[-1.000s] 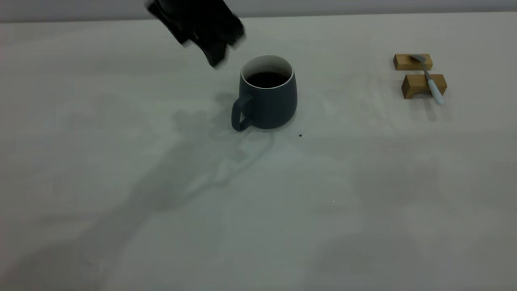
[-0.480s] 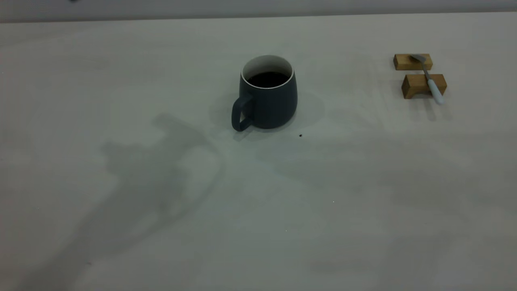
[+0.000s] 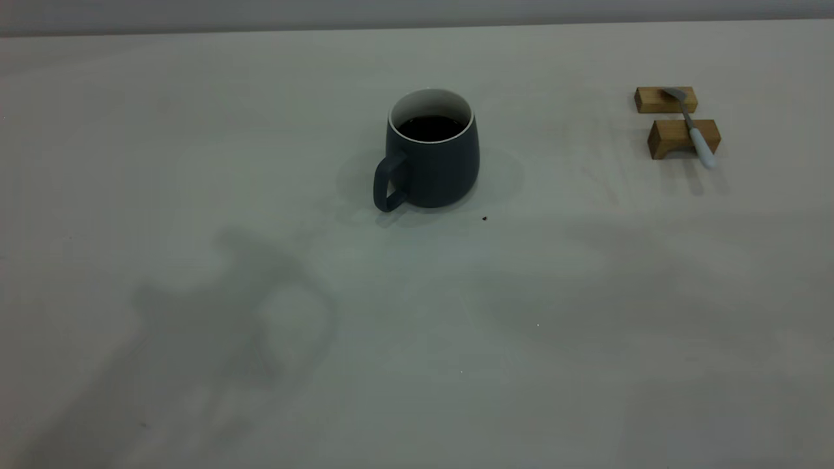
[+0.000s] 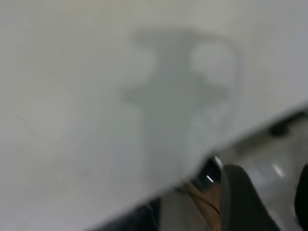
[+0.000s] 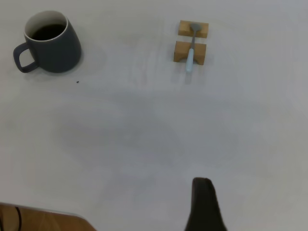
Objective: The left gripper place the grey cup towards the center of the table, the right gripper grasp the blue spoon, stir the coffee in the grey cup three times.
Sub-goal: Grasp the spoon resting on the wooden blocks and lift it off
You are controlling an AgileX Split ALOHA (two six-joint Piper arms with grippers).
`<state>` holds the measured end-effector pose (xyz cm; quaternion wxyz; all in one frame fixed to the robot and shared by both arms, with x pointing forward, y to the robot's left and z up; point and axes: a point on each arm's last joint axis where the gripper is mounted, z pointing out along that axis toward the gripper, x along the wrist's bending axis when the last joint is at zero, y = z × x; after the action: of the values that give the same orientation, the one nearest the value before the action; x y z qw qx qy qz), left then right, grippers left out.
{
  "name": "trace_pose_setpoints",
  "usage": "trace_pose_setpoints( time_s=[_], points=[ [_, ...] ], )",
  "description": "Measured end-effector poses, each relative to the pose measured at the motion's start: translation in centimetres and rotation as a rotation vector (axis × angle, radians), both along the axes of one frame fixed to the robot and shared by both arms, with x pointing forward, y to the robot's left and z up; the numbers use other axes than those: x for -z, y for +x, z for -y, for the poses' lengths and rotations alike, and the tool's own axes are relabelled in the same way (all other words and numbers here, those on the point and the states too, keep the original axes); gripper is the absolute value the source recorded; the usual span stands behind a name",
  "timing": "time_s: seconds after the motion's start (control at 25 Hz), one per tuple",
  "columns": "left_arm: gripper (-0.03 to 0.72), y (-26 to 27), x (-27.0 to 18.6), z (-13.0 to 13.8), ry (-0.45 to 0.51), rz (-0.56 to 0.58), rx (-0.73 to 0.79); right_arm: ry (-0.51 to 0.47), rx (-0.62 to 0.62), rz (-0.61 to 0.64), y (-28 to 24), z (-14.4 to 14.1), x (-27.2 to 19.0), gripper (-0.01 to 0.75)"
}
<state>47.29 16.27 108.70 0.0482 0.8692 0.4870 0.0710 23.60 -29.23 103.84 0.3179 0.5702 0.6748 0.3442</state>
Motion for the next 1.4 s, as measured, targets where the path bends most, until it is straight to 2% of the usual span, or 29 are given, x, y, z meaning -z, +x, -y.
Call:
trace_pose_setpoints(
  time_s=[0.2,0.32,0.52,0.68,0.88,1.04,1.2,1.4],
  points=[
    [0.355,-6.0,3.1,-3.2,0.008,-0.113,-0.004,0.0,0.0,0.0,0.0,0.0,0.0,0.578],
    [0.355,-8.9,4.5,-6.0,-0.017,-0.124,-0.067,0.0,0.0,0.0,0.0,0.0,0.0,0.578],
    [0.355,-12.8,5.4,-11.0,-0.107,0.008,-0.298,0.0,0.0,0.0,0.0,0.0,0.0,0.578],
    [0.355,-15.9,5.5,-12.9,-0.136,0.143,-0.402,0.0,0.0,0.0,0.0,0.0,0.0,0.578],
    [0.355,-19.4,4.9,-13.8,-0.184,0.369,-0.494,0.0,0.0,0.0,0.0,0.0,0.0,0.578],
    [0.355,-21.3,4.9,-13.9,-0.203,0.49,-0.538,0.0,0.0,0.0,0.0,0.0,0.0,0.578],
    [0.355,-22.6,4.9,-13.9,-0.222,0.574,-0.533,0.0,0.0,0.0,0.0,0.0,0.0,0.578],
    [0.355,-23.6,5.2,-13.9,-0.229,0.618,-0.526,0.0,0.0,0.0,0.0,0.0,0.0,0.578]
  ],
)
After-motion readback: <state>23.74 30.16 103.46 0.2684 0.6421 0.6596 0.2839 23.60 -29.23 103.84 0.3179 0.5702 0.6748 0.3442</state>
